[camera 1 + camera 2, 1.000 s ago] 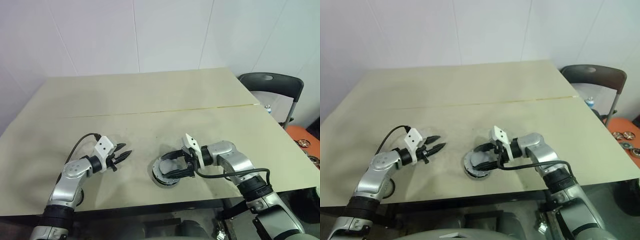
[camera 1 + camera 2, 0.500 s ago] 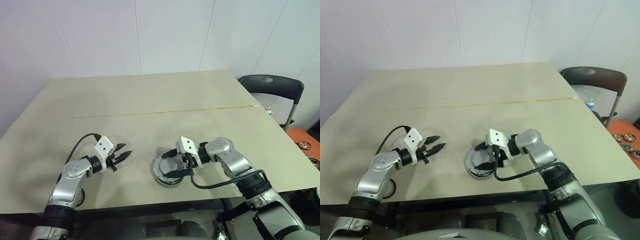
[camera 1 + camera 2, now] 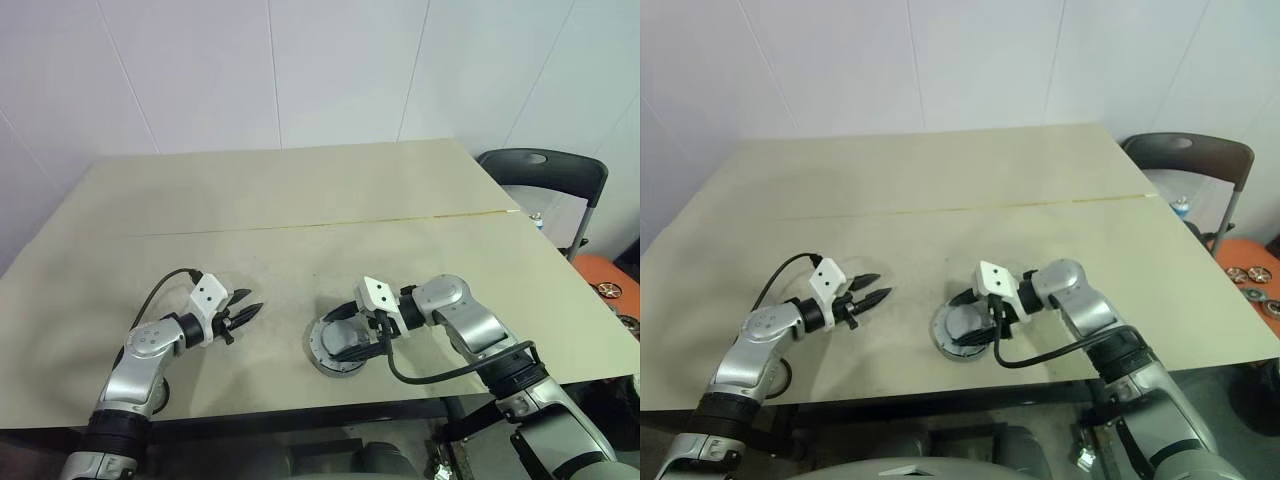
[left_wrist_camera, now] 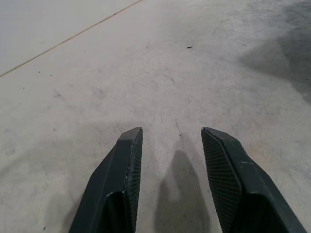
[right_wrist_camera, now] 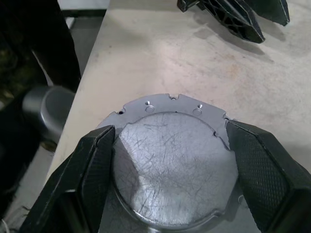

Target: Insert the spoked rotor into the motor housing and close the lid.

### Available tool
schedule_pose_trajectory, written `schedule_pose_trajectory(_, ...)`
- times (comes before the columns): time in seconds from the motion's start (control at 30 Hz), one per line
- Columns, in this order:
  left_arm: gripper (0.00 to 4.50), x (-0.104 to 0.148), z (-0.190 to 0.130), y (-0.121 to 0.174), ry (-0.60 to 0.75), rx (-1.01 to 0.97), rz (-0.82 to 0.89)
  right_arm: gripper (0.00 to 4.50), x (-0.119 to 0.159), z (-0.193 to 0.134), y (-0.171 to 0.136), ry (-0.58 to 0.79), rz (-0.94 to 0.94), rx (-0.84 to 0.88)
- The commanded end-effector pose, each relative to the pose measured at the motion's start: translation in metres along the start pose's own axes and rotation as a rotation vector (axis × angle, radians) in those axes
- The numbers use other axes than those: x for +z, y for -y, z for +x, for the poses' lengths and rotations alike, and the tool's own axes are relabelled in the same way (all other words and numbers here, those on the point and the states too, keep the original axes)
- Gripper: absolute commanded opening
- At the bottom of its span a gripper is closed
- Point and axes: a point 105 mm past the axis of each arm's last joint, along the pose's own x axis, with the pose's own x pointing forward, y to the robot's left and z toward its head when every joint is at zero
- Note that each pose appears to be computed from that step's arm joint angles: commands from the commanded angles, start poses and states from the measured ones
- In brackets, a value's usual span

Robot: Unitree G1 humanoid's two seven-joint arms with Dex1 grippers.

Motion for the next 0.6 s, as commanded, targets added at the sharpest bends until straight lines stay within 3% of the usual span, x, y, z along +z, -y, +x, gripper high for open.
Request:
schedule_pose_trajectory(0.03,2.05,0.010,-0.002,-0.007,0.021,0.019,0.042,3.25,-0.011,-0.003,0.005,-0.085,-0.024,-0.030)
schedule_pose_trajectory(0.4,2.05,0.009,-0.002,-0.005,0.018,0.016,0.041,3.25,-0.002,-0.007,-0.007,-0.017,0.046,0.060)
schedule_pose_trajectory(0.6,2.05,0.008,-0.003,-0.006,0.017,0.021,0.043,3.25,-0.015,-0.006,-0.006,-0.109,0.020,0.046)
